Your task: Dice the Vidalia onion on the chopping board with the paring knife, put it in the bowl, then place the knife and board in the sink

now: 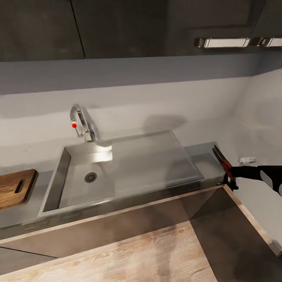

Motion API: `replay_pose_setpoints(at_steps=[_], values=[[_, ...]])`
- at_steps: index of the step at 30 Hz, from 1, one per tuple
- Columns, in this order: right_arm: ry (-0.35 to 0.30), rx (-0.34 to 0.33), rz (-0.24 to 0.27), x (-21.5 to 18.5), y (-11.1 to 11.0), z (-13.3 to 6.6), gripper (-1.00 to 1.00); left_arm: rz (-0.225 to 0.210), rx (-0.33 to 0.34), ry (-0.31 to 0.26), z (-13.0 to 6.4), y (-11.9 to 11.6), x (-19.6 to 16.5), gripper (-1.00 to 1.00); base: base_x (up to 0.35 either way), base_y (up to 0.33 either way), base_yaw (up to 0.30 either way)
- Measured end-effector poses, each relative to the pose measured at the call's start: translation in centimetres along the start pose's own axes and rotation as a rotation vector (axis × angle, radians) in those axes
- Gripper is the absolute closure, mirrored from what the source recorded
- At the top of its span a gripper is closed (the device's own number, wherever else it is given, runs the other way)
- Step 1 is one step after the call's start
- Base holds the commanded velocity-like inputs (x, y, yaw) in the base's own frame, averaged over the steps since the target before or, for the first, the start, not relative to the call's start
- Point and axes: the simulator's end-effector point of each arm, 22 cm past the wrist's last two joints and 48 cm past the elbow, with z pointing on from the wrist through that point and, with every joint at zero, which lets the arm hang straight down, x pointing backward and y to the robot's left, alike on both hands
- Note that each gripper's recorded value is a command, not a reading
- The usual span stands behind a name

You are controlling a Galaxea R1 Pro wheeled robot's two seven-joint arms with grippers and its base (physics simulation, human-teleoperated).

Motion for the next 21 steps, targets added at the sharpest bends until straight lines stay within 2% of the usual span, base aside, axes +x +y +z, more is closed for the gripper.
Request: replay_pose_setpoints(at_steps=[15,21], values=[[-0.041,0.01,-0.008,-2.1,-0.2,-1.3,1.0,-0.002,0.003,-0.025,-0.5,0.0,-1.0,-1.0,0.0,0.0,0.0],[-0.095,0.031,-0.034,-5.3,0.5,-1.7,1.0,-0.004,0.004,-0.035,-0.6,0.0,-1.4,-1.0,0.0,0.0,0.0]])
